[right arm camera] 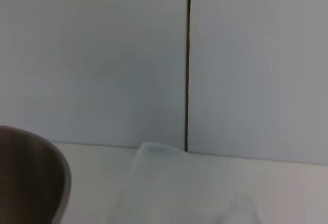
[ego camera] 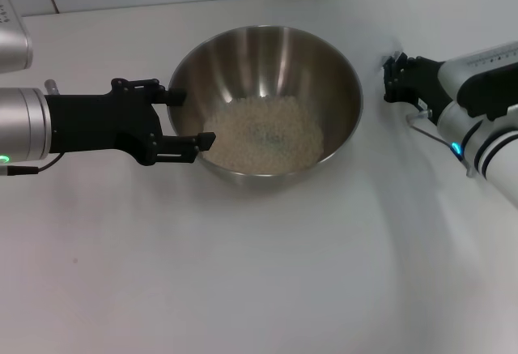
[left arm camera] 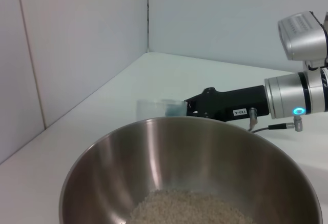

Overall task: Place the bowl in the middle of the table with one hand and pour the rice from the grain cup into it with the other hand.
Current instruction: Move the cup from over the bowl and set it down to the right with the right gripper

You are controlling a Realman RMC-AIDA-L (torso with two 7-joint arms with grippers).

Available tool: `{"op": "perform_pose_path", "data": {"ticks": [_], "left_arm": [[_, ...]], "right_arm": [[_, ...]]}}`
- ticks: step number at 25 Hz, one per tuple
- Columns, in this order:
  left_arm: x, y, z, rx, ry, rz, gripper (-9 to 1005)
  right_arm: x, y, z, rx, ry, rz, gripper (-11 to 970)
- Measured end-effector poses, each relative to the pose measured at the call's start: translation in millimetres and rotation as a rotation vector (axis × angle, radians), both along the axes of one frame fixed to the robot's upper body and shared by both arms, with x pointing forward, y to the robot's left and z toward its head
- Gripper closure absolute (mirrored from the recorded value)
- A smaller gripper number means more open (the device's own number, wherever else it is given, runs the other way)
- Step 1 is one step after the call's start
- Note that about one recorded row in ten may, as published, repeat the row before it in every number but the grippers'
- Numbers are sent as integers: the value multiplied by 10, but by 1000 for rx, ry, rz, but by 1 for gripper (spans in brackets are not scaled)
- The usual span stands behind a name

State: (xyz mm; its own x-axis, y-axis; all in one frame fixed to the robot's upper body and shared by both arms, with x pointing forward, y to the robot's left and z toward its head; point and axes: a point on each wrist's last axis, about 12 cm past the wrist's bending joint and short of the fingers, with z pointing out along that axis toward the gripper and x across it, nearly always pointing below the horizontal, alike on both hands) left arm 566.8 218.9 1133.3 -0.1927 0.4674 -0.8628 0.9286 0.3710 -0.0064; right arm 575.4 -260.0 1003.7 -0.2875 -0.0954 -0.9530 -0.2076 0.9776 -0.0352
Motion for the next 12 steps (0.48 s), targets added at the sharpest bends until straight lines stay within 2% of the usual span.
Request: {"op": "perform_pose_path", "data": {"ticks": [4,9,12], "left_arm": [[0,0,0,0,1,1,191],[5,-6,8,-1,2,-2,191],[5,-11,12,-1,4,-5,191]], "right_arm": [[-128,-5,-44,40,-18,-9,922],[-309,-59,-44,94,-93,-28,737],[-414,-85,-66,114,-110,-37,496]]}}
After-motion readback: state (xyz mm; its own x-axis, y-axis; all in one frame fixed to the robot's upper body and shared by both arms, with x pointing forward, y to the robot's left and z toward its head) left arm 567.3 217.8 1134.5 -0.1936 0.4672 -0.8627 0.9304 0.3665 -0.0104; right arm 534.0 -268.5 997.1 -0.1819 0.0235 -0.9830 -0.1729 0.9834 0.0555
